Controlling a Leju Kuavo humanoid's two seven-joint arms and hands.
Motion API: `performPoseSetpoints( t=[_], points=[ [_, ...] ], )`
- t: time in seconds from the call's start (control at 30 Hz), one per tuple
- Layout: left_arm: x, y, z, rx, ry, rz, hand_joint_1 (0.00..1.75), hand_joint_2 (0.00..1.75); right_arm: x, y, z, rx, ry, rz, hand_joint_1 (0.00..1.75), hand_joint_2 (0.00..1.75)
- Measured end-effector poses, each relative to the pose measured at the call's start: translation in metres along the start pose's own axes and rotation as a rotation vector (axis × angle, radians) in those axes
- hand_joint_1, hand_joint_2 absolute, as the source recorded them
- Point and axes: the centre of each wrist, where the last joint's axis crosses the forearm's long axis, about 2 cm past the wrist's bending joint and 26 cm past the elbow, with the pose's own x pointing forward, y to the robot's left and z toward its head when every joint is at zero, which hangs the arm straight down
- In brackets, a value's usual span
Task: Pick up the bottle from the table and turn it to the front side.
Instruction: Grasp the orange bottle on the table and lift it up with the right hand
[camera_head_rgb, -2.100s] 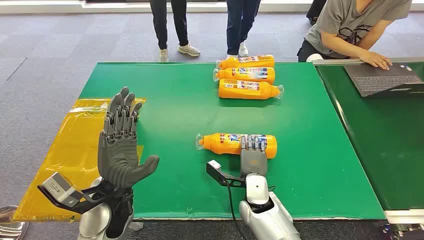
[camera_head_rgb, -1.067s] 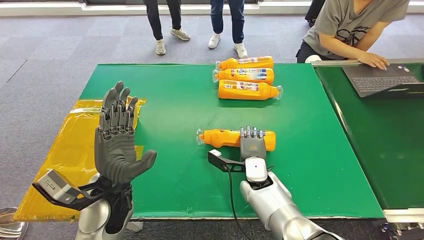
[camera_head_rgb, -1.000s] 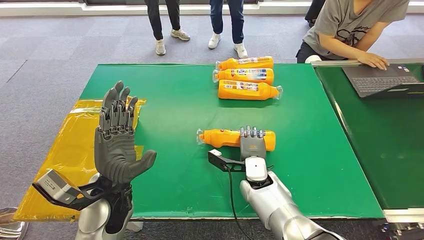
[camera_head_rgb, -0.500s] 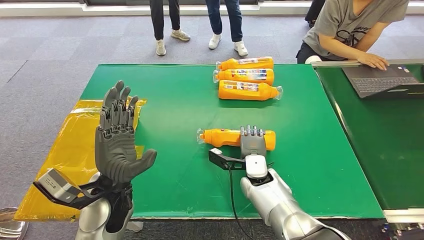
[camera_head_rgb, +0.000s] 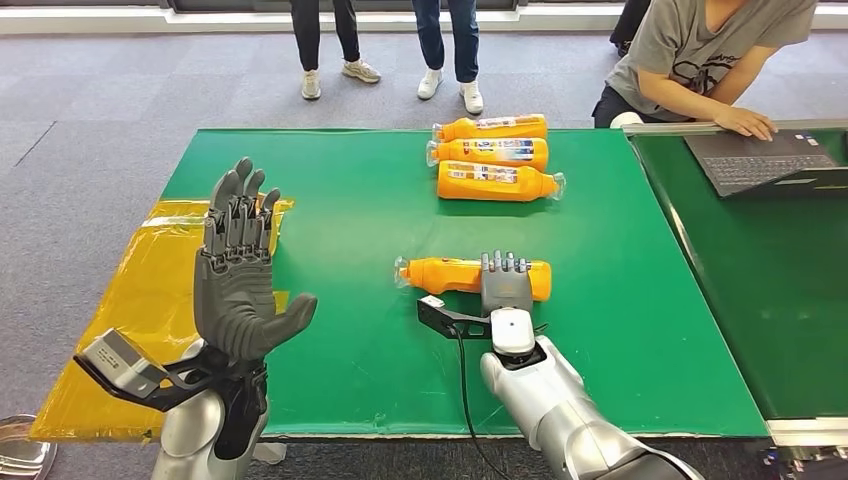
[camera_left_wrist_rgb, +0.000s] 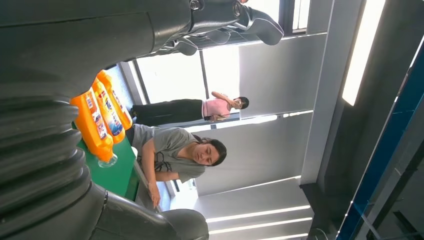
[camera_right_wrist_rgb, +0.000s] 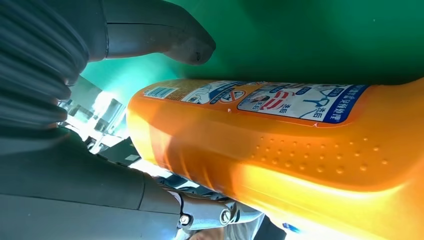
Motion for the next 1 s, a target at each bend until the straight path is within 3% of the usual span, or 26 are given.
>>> performPoseSetpoints(
  t=[0.13,0.63,0.83,1.0],
  points=[
    [-0.001,0.001,-0.001,0.000,-0.002,0.000,0.00,1.75,-0.001,-0.004,-0.002,0.025,-0.090,-0.064,0.00,1.75],
    [-0.003,0.001,-0.002,0.000,-0.003,0.001,0.00,1.75,0.001,-0.005,-0.001,0.032,-0.100,-0.087,0.00,1.75],
    [-0.005,0.002,-0.008,-0.008,-0.008,-0.001,0.00,1.75,0.000,-0.007,-0.003,0.113,-0.230,-0.150,0.00,1.75],
    [-0.006,0.003,-0.010,-0.012,-0.007,0.001,0.00,1.75,0.001,-0.008,-0.003,0.117,-0.224,-0.152,0.00,1.75]
  ],
)
